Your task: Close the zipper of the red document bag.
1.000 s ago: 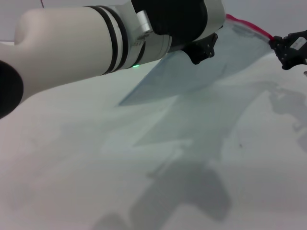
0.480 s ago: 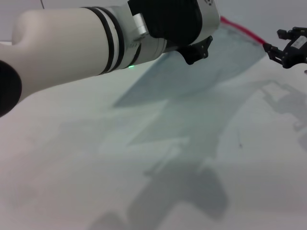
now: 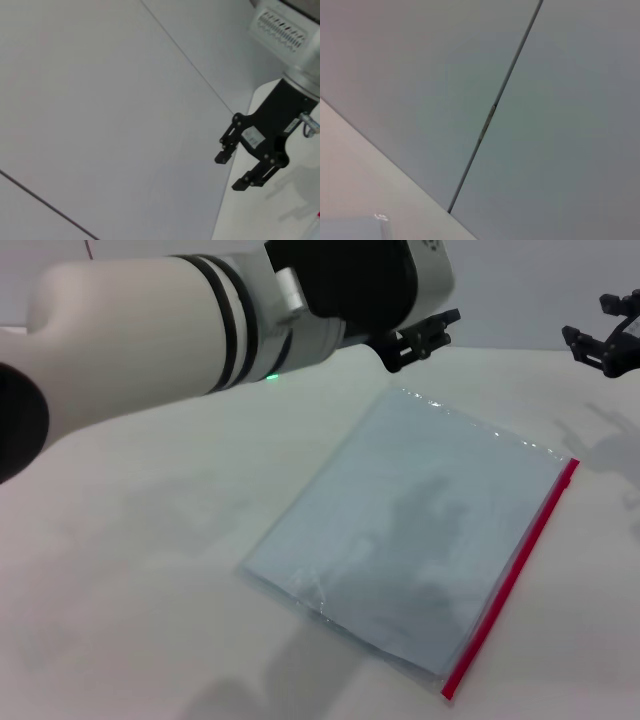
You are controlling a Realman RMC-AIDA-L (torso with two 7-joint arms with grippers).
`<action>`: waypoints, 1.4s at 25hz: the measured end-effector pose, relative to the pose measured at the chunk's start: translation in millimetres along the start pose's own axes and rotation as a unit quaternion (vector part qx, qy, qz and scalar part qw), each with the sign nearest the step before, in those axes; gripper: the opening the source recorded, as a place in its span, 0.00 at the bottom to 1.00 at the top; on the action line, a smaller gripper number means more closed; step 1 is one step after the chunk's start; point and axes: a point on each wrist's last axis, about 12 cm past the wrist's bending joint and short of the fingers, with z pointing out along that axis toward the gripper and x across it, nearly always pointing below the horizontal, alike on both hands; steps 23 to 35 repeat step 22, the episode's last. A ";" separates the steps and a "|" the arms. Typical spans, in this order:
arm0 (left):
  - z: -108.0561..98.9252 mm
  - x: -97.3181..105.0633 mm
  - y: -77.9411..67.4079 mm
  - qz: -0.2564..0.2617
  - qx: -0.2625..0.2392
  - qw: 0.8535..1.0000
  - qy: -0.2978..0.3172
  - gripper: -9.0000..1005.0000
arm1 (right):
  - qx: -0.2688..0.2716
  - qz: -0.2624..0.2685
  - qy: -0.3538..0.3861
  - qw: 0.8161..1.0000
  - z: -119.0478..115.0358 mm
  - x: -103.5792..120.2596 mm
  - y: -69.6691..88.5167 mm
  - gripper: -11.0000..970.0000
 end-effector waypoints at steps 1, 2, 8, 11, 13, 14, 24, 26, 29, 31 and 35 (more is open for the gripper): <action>0.4 1.2 1.7 -0.004 -0.003 1.000 0.000 0.38 | 0.001 0.003 -0.002 1.000 -0.6 0.2 -0.1 0.62; 0.7 2.2 3.1 -0.007 -0.006 1.000 0.000 0.41 | 0.004 0.008 -0.006 1.000 -1.5 0.1 -0.8 0.62; 2.7 17.8 14.7 -0.047 -0.031 0.998 0.010 0.61 | 0.008 0.066 -0.059 0.996 -12.1 -1.3 -1.6 0.62; 4.4 25.5 18.1 -0.074 -0.040 0.996 0.014 0.75 | 0.001 0.102 -0.095 0.990 -24.0 3.1 0.7 0.62; 4.0 30.4 21.1 -0.098 -0.051 0.994 0.011 0.80 | 0.000 0.126 -0.120 0.985 -33.7 6.7 1.8 0.62; 2.9 33.2 22.8 -0.111 -0.059 0.992 0.008 0.80 | 0.002 0.136 -0.130 0.982 -37.7 8.2 2.3 0.62; -3.7 66.8 29.7 -0.206 -0.120 0.971 -0.030 0.80 | 0.038 0.183 -0.164 0.969 -56.0 39.7 12.7 0.62; -3.7 66.8 29.7 -0.206 -0.120 0.971 -0.030 0.80 | 0.038 0.183 -0.164 0.969 -56.0 39.7 12.7 0.62; -3.7 66.8 29.7 -0.206 -0.120 0.971 -0.030 0.80 | 0.038 0.183 -0.164 0.969 -56.0 39.7 12.7 0.62; -3.7 66.8 29.7 -0.206 -0.120 0.971 -0.030 0.80 | 0.038 0.183 -0.164 0.969 -56.0 39.7 12.7 0.62; -3.7 66.8 29.7 -0.206 -0.120 0.971 -0.030 0.80 | 0.038 0.183 -0.164 0.969 -56.0 39.7 12.7 0.62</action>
